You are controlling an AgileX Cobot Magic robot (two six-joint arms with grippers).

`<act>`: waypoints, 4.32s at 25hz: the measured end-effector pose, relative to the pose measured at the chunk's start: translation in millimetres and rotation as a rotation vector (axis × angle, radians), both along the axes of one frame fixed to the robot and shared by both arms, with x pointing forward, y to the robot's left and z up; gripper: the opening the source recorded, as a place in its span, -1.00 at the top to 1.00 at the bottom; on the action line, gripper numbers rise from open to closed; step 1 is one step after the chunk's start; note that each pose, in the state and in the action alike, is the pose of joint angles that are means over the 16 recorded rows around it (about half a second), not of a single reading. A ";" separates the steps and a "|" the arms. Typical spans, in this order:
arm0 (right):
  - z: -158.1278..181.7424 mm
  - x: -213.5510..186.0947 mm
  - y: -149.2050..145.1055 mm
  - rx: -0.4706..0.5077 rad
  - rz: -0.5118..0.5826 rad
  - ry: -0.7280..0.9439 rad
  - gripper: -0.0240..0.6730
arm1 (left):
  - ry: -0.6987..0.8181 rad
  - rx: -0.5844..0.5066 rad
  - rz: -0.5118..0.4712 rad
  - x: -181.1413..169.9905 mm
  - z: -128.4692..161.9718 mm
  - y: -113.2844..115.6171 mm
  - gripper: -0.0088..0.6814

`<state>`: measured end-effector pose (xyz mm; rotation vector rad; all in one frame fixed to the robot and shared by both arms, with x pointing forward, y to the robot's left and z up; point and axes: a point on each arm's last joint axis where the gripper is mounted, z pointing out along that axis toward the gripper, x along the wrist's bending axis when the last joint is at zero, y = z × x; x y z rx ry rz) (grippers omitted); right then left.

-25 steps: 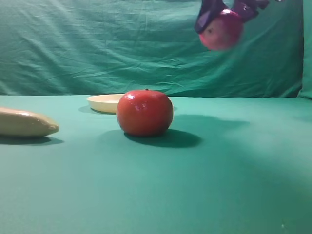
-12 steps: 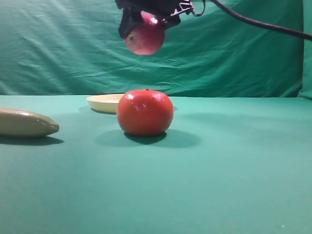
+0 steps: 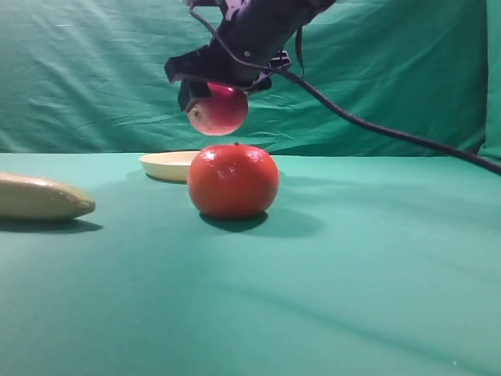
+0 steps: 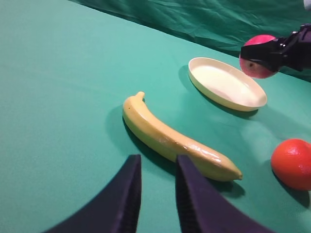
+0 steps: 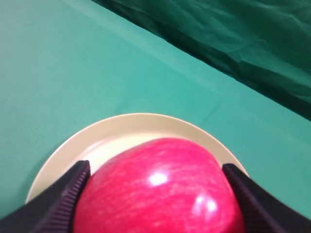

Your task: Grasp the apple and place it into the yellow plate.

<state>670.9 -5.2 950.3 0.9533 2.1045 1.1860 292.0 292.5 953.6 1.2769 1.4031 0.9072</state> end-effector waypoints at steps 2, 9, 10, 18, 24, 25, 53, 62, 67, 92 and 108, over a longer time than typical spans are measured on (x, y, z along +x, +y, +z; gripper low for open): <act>-1.7 0.2 0.1 -0.001 -0.001 0.003 -0.66 | 0.000 0.000 0.000 0.0 0.0 0.0 0.52; 9.1 -2.2 -0.5 0.006 0.007 0.004 -0.86 | 0.000 0.000 0.000 0.0 0.0 0.0 0.52; 13.1 -3.0 -0.7 0.008 0.009 0.003 -0.89 | 0.000 0.000 0.000 0.0 0.0 0.0 0.52; 74.7 -21.3 -10.2 0.020 0.067 0.019 -0.45 | 0.000 0.000 0.000 0.0 0.0 0.0 0.52; 135.3 -45.8 -35.9 0.031 0.102 0.082 0.24 | 0.000 0.000 0.000 0.0 0.0 0.0 0.52; 144.4 -50.1 -41.9 0.032 0.102 0.097 0.35 | 0.000 0.000 0.000 0.0 0.0 0.0 0.52; 264.2 -225.3 -186.2 0.080 -0.093 0.097 0.93 | 0.000 0.000 0.000 0.0 0.0 0.0 0.52; 233.1 -278.3 -213.0 0.082 -0.135 0.137 0.93 | 0.000 0.000 0.000 0.0 0.0 0.0 0.52; 225.7 -296.2 -227.0 0.083 -0.217 0.176 0.93 | 0.000 0.000 0.000 0.0 0.0 0.0 0.52; 149.0 -381.7 -300.4 0.133 -0.677 -0.131 0.93 | 0.000 0.000 0.000 0.0 0.0 0.0 0.52; 39.7 -388.2 -302.6 0.113 -0.731 -0.201 0.93 | 0.000 0.000 0.000 0.0 0.0 0.0 0.52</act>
